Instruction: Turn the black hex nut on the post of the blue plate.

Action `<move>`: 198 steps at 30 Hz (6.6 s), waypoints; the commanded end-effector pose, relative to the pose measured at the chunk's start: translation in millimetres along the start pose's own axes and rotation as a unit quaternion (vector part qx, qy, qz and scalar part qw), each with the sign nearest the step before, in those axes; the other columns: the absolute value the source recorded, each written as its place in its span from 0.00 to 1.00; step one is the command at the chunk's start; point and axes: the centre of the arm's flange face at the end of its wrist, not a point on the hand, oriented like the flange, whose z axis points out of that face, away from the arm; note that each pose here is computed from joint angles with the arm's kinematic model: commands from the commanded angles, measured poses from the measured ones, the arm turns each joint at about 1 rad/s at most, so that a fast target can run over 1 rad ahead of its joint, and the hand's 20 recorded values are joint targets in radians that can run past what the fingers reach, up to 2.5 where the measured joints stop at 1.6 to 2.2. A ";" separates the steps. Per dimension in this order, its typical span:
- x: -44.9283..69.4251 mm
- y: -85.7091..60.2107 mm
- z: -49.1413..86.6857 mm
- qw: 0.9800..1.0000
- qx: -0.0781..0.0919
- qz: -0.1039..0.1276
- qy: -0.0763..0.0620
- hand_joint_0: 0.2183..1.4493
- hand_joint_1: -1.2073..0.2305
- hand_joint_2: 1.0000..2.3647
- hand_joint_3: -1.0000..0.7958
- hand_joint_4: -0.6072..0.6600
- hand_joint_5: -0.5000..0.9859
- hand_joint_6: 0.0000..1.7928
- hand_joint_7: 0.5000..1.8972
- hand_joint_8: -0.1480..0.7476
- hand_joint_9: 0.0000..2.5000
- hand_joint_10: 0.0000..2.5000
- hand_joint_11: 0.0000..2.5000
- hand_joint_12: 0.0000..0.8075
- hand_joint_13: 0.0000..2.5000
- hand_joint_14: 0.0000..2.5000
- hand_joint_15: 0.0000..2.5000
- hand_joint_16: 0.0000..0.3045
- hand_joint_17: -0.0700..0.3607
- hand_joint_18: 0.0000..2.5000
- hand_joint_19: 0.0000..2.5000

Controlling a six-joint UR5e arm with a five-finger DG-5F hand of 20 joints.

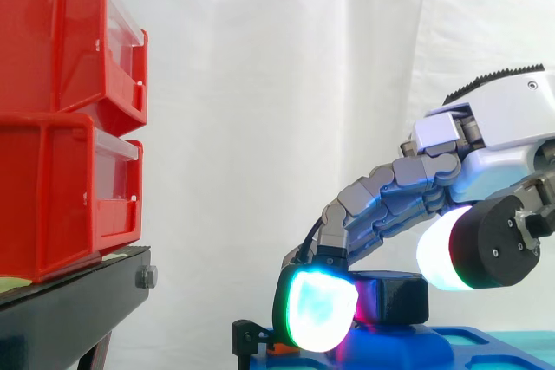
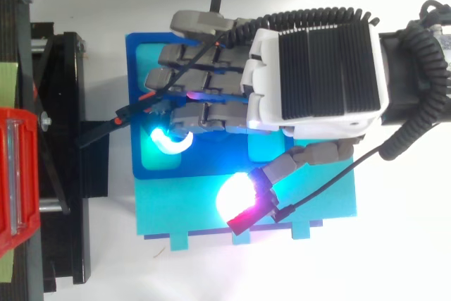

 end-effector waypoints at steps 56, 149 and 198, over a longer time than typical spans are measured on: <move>-28.2 -50.5 -19.7 0.999 -0.030 0.002 0.016 0.22 0.56 0.00 0.28 0.62 0.20 0.28 0.19 0.42 0.11 0.00 0.00 0.43 0.05 0.00 0.00 0.17 0.44 0.00 0.02; -22.8 26.1 3.7 1.000 0.003 -0.024 0.007 0.22 0.56 0.00 0.28 0.62 0.20 0.28 0.19 0.42 0.10 0.00 0.00 0.44 0.04 0.00 0.00 0.18 0.45 0.00 0.02; -37.8 -17.6 -5.6 1.000 -0.009 -0.013 -0.001 0.22 0.56 0.00 0.28 0.63 0.20 0.28 0.20 0.42 0.10 0.00 0.00 0.44 0.04 0.00 0.00 0.18 0.45 0.00 0.02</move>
